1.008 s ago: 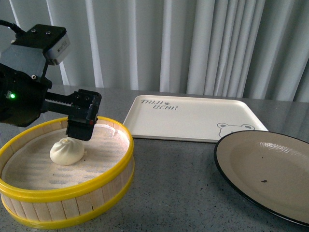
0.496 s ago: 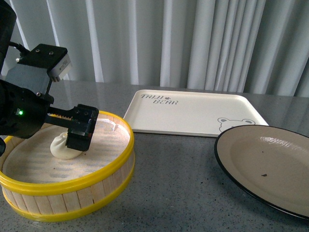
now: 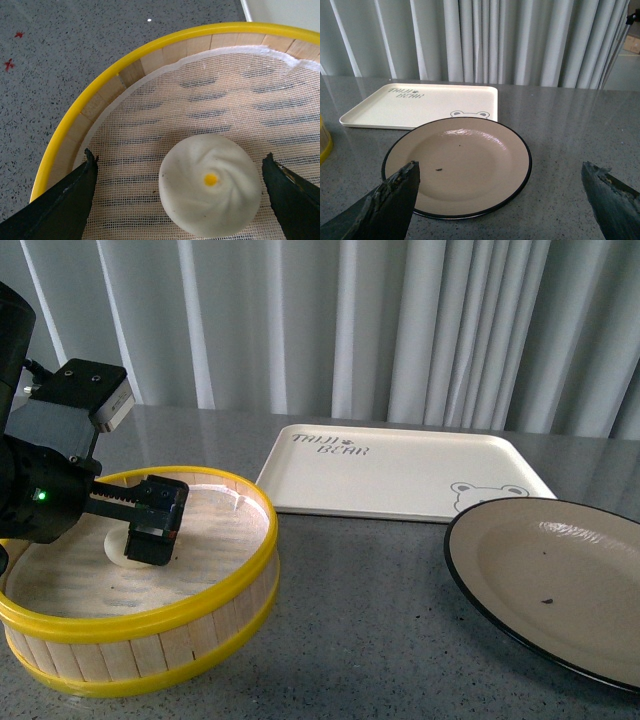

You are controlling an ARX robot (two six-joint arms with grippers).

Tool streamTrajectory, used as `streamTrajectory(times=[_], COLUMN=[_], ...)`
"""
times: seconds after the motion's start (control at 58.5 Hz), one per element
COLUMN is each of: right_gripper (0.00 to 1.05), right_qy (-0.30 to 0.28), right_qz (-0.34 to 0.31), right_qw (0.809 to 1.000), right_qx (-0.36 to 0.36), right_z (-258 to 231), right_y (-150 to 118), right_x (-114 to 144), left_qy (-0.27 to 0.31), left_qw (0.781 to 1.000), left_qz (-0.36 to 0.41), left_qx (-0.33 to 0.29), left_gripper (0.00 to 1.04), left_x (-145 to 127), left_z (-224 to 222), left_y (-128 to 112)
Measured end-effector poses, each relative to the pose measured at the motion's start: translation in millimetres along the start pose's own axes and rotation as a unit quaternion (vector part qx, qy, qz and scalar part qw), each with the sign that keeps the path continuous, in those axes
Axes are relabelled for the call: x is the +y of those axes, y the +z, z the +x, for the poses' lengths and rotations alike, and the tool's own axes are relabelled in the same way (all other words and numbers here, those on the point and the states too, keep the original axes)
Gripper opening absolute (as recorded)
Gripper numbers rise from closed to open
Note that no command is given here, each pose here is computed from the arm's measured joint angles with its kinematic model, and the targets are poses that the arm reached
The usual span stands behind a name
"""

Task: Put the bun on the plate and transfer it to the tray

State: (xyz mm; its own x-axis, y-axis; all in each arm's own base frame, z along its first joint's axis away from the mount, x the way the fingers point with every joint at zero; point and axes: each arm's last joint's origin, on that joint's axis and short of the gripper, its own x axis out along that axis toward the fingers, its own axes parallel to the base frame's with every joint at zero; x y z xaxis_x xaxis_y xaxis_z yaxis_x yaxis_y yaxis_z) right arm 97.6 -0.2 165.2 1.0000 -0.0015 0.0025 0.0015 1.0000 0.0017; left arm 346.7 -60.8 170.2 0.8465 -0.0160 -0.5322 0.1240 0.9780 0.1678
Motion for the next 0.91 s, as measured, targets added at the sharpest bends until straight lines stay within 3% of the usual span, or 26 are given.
streamTrajectory(times=[0.376, 0.906], right_gripper=[0.96, 0.96], right_qy=[0.0, 0.0], right_qz=[0.0, 0.0], right_qw=[1.0, 1.0], right_qx=[0.0, 0.0], right_z=[0.0, 0.0], right_y=[0.0, 0.0], right_x=[0.0, 0.0], left_qy=[0.005, -0.002], left_qw=[1.0, 1.0], left_qz=[-0.004, -0.006], left_qx=[0.005, 0.008], left_gripper=[0.97, 0.15], left_x=[3.4, 3.2], left_z=[6.0, 1.5], left_y=[-4.8, -3.3])
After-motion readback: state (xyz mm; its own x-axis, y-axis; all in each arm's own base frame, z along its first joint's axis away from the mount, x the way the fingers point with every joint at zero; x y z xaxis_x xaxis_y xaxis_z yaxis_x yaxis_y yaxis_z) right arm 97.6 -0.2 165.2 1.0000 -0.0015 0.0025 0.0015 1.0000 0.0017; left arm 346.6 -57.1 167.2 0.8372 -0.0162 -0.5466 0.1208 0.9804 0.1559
